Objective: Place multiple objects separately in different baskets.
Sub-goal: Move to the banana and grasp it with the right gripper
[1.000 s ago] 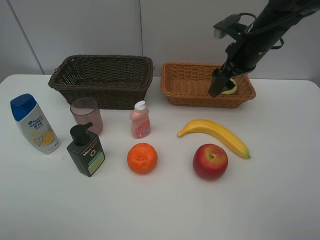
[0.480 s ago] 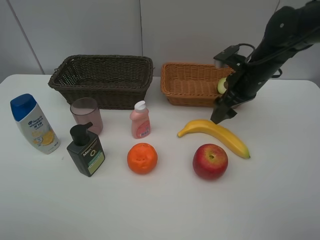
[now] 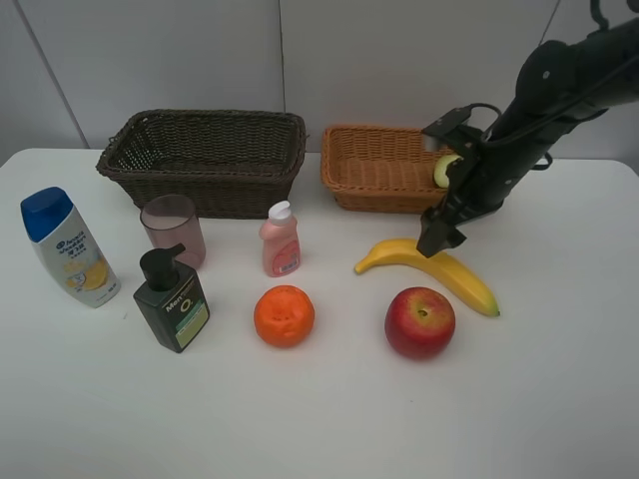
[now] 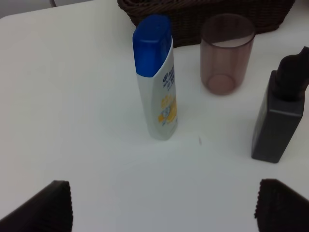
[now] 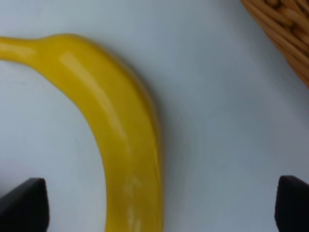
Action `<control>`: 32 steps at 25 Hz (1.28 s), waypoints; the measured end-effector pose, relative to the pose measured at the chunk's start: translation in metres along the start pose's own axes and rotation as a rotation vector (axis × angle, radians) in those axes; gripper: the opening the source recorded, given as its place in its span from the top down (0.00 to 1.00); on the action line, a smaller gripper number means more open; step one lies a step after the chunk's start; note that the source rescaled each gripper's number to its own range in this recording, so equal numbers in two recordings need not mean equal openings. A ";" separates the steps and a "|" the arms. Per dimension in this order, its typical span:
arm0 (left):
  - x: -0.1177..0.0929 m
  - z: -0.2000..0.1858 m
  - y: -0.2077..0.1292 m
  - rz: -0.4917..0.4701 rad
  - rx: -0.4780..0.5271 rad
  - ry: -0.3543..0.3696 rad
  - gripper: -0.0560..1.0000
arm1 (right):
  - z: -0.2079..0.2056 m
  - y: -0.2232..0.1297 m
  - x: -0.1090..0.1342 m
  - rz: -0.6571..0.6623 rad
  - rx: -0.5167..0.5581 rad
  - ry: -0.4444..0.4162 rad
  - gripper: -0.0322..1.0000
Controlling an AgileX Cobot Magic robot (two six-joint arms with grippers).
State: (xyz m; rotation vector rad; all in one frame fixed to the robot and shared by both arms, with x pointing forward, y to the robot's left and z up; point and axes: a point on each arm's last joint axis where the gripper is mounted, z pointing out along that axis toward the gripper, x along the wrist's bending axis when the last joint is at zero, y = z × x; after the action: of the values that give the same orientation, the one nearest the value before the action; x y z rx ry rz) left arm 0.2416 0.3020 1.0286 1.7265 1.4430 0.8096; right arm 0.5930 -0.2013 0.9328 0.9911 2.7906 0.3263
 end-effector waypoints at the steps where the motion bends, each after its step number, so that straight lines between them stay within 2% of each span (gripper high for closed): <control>1: 0.000 0.000 0.000 0.000 0.000 0.000 0.00 | 0.003 0.000 0.000 0.001 0.003 0.001 0.00; 11: 0.000 0.000 0.000 0.000 0.000 0.000 0.00 | 0.034 -0.003 -0.002 0.008 0.026 0.009 0.00; 32: 0.000 0.000 0.000 0.000 0.000 0.000 0.00 | 0.051 -0.007 -0.002 0.012 0.056 0.029 0.00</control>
State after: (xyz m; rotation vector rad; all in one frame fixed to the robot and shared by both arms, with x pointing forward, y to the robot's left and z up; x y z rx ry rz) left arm 0.2416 0.3020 1.0286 1.7265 1.4430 0.8096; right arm 0.6013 -0.2002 0.8816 1.0229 2.8353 0.2673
